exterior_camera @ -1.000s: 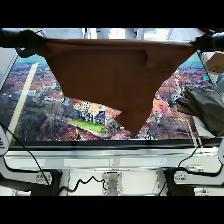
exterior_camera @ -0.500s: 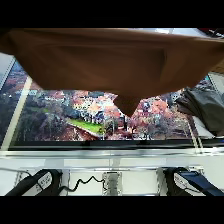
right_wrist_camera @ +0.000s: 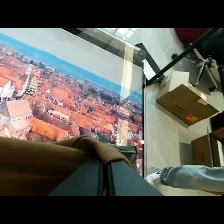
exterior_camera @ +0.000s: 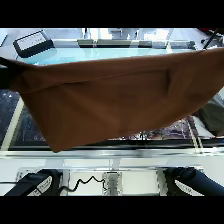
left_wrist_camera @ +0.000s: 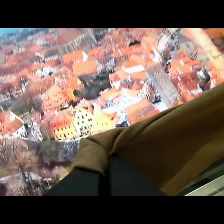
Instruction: Fold the shirts.
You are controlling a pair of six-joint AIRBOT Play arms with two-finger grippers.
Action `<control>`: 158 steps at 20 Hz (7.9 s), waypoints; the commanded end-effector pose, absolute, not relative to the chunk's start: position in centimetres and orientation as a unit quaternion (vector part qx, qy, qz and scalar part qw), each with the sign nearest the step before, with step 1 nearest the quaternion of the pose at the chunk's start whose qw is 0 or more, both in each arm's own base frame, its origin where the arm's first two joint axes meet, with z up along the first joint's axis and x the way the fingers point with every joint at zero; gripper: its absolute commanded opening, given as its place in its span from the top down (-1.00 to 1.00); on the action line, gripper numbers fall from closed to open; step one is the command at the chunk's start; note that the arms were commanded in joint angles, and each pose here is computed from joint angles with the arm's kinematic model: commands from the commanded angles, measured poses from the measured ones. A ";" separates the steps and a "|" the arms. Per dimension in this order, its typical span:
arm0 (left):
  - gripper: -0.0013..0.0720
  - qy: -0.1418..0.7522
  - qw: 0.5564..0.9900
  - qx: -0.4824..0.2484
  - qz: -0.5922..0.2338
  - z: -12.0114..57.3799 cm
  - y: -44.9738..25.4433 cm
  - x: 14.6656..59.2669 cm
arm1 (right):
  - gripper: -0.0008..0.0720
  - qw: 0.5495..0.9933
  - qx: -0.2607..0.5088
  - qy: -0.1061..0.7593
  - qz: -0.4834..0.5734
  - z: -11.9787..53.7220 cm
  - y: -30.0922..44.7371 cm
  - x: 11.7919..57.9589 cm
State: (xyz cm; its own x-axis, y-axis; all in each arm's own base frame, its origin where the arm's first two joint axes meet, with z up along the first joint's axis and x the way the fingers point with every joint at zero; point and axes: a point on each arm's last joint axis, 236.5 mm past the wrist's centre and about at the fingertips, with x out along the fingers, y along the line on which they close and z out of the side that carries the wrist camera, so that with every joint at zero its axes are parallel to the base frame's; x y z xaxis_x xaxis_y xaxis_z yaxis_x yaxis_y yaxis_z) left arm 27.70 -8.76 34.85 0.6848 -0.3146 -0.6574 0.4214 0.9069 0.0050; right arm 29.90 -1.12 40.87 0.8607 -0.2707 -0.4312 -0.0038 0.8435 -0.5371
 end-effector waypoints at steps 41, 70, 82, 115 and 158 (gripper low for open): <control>0.94 0.088 0.912 -0.002 -0.401 48.3 -16.5 26.2 | 0.91 0.979 -0.153 0.116 0.062 46.7 2.6 29.1; 0.94 0.441 0.864 -0.111 -0.219 4.0 -12.6 56.0 | 0.91 0.882 0.136 0.443 0.080 9.7 -6.0 52.8; 0.94 0.371 0.902 -0.185 -0.124 1.6 -6.2 62.2 | 0.91 0.881 0.240 0.396 0.094 2.5 -4.0 59.9; 0.93 0.567 0.767 -0.148 -0.262 -1.1 -8.0 51.2 | 0.91 0.735 0.233 0.599 0.214 -1.1 -2.3 47.5; -0.40 0.391 0.774 -0.300 -0.397 15.3 -8.0 54.0 | -0.28 0.697 0.230 0.651 0.193 -2.0 -2.8 44.9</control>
